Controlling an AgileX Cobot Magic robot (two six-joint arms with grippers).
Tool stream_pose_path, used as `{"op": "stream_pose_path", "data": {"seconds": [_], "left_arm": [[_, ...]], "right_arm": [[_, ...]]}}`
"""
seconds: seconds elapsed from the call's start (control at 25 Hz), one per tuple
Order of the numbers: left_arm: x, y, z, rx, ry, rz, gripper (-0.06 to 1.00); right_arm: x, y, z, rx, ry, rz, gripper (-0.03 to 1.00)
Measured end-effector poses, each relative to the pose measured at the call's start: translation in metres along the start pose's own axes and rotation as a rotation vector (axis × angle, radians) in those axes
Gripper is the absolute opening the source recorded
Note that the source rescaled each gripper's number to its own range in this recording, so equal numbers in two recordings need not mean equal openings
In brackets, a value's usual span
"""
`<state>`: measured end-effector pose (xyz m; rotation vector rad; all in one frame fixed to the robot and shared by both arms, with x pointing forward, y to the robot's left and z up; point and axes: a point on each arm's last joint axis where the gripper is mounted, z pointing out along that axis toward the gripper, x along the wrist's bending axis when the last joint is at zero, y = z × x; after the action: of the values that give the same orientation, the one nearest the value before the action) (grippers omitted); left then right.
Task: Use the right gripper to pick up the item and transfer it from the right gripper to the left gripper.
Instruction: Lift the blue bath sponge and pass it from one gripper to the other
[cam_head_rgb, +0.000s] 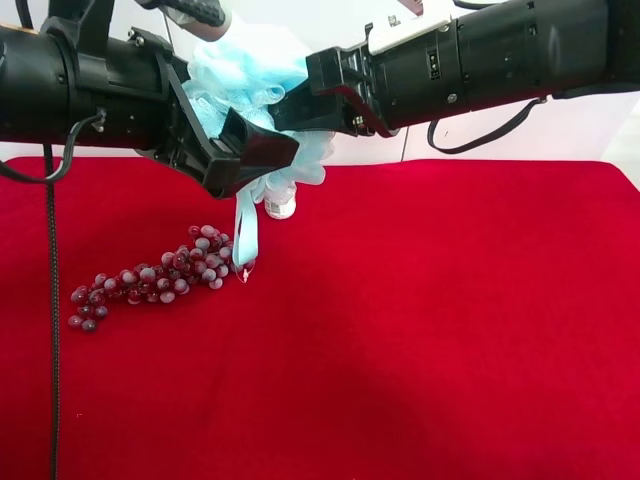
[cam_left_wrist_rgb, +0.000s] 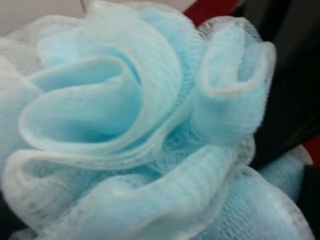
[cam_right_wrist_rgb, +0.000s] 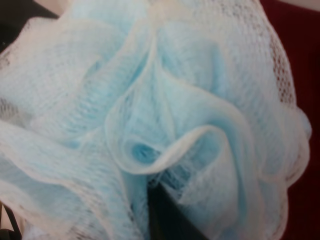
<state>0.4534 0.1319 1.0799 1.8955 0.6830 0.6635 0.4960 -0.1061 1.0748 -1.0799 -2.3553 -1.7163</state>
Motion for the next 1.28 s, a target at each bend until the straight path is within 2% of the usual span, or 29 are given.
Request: {"op": "stream_pose_path", "data": {"seconds": [0.12, 0.2, 0.24, 0.36, 0.48, 0.56, 0.6, 0.92, 1.0, 1.04, 1.12, 1.24, 1.28], "left_arm": [[0.0008, 0.0002, 0.0003, -0.003, 0.009, 0.000, 1.00], [0.0011, 0.0003, 0.0003, -0.005, 0.012, 0.000, 0.94], [0.0011, 0.0003, 0.0003, -0.005, 0.012, 0.000, 0.88], [0.0001, 0.0002, 0.0003, -0.002, 0.005, 0.001, 0.60], [-0.0005, 0.0002, 0.0003, -0.002, 0.002, 0.001, 0.26], [0.0001, 0.0005, 0.0003, -0.005, 0.009, 0.001, 0.09], [0.0002, 0.0006, 0.0003, -0.006, 0.010, 0.001, 0.05], [0.0010, 0.0009, 0.0003, -0.010, 0.019, 0.001, 0.03], [0.0010, 0.0009, 0.0003, -0.010, 0.019, 0.001, 0.03], [0.0010, 0.0009, 0.0003, -0.010, 0.019, 0.001, 0.03], [0.0010, 0.0009, 0.0003, -0.010, 0.019, 0.001, 0.03], [0.0008, 0.0008, 0.0003, -0.009, 0.017, 0.001, 0.02], [0.0006, 0.0008, 0.0003, -0.008, 0.015, 0.001, 0.02]], "right_arm": [[0.0000, 0.0000, 0.0000, 0.000, 0.000, 0.000, 0.00], [-0.0001, 0.0001, 0.0000, -0.001, -0.001, 0.001, 0.00], [-0.0002, 0.0002, 0.0000, -0.002, -0.002, 0.003, 0.00], [-0.0014, 0.0014, -0.0001, -0.010, -0.017, 0.005, 0.00], [-0.0026, 0.0017, -0.0003, -0.013, -0.028, 0.008, 0.00], [-0.0036, 0.0019, -0.0006, -0.014, -0.034, 0.007, 0.00], [-0.0038, 0.0019, -0.0006, -0.015, -0.036, 0.007, 0.00], [-0.0038, 0.0020, -0.0006, -0.015, -0.037, 0.007, 0.02], [-0.0038, 0.0018, -0.0006, -0.014, -0.036, 0.005, 0.09], [-0.0036, 0.0016, -0.0006, -0.011, -0.034, 0.003, 0.17], [-0.0024, 0.0011, -0.0006, -0.006, -0.021, 0.002, 0.40], [0.0001, -0.0002, -0.0005, 0.009, 0.006, 0.001, 0.82], [0.0012, -0.0012, -0.0009, 0.021, 0.016, -0.006, 0.88]]}}
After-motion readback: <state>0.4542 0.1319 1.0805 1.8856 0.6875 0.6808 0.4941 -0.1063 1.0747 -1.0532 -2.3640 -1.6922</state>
